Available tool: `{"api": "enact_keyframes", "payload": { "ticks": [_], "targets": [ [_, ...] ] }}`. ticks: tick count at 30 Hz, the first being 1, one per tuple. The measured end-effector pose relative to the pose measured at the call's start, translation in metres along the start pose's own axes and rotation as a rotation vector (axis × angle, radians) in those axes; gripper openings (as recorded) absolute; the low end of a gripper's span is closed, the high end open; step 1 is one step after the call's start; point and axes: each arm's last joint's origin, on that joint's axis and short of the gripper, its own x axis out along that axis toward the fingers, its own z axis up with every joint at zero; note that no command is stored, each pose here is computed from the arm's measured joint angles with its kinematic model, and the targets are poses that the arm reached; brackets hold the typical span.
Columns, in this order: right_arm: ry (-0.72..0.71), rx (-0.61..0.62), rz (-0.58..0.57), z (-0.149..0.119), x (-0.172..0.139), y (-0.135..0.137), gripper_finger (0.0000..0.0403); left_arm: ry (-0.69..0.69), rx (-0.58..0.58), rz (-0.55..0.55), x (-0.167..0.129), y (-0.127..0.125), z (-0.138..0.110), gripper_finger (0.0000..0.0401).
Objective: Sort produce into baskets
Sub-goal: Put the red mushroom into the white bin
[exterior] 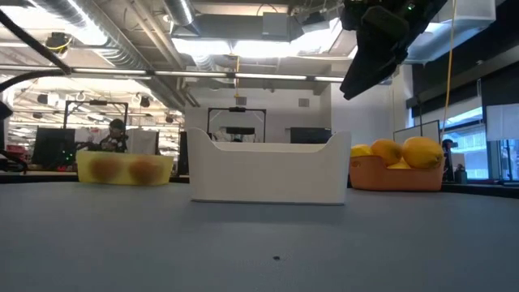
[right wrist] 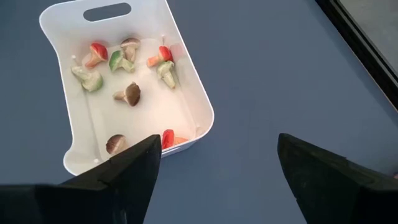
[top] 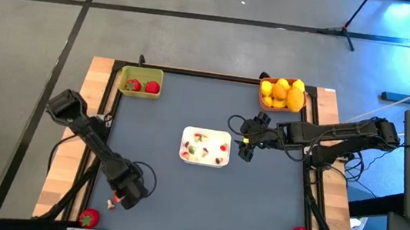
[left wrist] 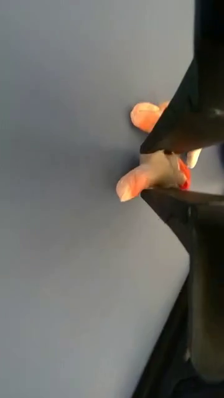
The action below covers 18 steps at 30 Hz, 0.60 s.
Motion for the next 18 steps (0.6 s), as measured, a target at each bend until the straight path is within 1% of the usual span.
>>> {"api": "enact_keyframes", "payload": {
  "ticks": [5,7,9,13,18],
  "targets": [
    [-0.001,0.000,0.000,0.000,0.000,0.000,0.0319,-0.012,0.097,-0.036,-0.009,-0.002,0.004,0.0042],
    [-0.001,0.000,0.000,0.000,0.000,0.000,0.0319,-0.032,0.134,-0.069,-0.019,-0.002,0.007,0.0034],
    [-0.001,0.000,0.000,0.000,0.000,0.000,0.0319,-0.086,0.172,-0.102,-0.030,-0.002,0.011,0.0033],
    [-0.001,0.001,0.000,0.000,0.000,0.000,0.0319,-0.266,0.219,-0.162,-0.058,0.003,0.020,0.0041],
    [-0.001,0.002,0.001,0.000,0.000,0.000,0.0319,-0.562,0.263,-0.217,-0.096,0.013,0.034,0.0048]
  ]
}}
